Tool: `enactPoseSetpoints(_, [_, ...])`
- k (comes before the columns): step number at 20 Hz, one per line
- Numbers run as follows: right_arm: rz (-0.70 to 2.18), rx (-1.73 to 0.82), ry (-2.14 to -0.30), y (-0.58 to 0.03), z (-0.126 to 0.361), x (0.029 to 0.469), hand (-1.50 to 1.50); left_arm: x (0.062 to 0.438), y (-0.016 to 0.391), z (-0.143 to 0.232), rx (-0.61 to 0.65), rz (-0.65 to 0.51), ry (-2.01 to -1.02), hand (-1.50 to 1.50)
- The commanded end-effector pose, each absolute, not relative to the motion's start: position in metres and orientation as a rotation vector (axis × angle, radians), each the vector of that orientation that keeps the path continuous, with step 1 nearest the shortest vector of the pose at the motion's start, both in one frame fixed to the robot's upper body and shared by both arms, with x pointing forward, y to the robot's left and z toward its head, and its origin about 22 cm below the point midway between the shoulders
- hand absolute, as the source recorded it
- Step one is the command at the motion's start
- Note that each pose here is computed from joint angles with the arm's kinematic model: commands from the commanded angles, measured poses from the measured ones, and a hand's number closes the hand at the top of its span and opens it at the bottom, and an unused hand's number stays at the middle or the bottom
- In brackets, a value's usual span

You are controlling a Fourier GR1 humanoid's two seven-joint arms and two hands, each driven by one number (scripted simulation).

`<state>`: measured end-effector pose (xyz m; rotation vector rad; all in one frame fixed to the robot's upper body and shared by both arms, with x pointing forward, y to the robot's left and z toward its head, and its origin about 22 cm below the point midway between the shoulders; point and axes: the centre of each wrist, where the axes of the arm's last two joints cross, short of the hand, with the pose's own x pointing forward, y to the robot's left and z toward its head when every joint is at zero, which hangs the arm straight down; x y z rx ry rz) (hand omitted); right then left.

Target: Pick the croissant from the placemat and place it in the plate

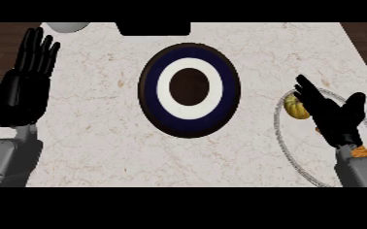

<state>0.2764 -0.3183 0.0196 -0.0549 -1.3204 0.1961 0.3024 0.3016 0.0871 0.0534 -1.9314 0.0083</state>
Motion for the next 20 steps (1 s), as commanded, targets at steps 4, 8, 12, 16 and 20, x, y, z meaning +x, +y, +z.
enactPoseSetpoints(4, [0.781,0.443,-1.528,-0.243,0.048,0.270,1.50,0.304,0.302,0.096,0.134,-0.140,-1.879,0.00])
enactPoseSetpoints(8, [1.312,-0.123,-1.649,-0.266,0.127,0.288,1.50,0.297,0.305,0.072,0.133,-0.183,-1.751,0.00])
enactPoseSetpoints(12, [1.288,0.065,-1.718,-0.277,0.030,0.219,-1.50,0.299,0.304,0.088,0.159,-0.185,-1.745,0.00])
enactPoseSetpoints(16, [1.041,0.169,-1.848,-0.312,-0.028,0.181,-1.50,0.295,0.293,0.086,0.163,-0.202,-1.750,0.00])
enactPoseSetpoints(20, [0.986,0.182,-2.001,-0.361,-0.002,0.185,-1.50,0.295,0.282,0.079,0.142,-0.209,-1.743,0.00])
